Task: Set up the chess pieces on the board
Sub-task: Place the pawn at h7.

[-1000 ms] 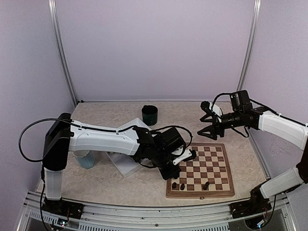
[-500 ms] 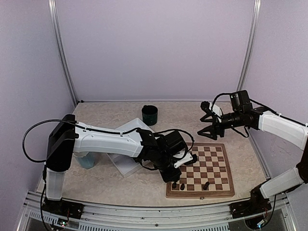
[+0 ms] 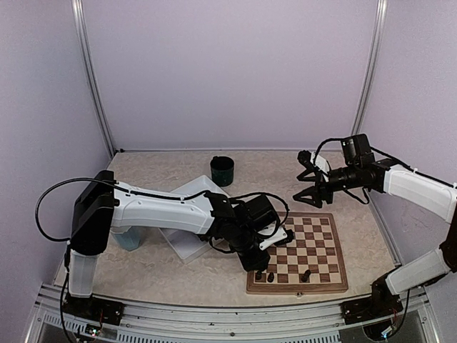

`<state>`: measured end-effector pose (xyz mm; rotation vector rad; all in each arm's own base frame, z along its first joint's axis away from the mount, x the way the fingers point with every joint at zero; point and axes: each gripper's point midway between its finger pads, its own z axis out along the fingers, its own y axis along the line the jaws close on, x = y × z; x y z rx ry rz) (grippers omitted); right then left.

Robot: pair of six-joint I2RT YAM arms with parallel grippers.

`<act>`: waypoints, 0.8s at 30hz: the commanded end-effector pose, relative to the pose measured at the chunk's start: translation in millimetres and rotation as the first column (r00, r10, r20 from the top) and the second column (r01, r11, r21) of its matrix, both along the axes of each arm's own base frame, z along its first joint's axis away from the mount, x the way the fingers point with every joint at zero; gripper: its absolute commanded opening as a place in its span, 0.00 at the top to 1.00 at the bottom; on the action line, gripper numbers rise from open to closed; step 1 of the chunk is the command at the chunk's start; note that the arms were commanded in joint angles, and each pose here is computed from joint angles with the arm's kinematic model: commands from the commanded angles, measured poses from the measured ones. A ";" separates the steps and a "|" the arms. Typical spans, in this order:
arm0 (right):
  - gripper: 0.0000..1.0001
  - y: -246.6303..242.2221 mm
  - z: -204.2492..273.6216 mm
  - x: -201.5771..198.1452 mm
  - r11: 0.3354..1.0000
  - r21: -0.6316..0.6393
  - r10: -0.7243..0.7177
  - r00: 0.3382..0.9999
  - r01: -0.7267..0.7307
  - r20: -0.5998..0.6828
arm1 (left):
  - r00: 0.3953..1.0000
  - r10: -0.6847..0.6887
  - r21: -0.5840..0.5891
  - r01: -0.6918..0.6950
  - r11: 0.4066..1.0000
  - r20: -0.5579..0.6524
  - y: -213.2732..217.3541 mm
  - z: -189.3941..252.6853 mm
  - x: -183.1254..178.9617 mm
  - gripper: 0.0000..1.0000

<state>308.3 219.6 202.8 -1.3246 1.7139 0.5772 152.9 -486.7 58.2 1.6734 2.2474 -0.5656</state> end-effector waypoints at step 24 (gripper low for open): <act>0.24 1.5 -2.5 -0.5 1.000 0.021 0.011 1.000 -0.010 -0.022 | 0.996 0.047 -0.213 -0.031 0.977 0.072 -3.4 76.4 9.6 0.69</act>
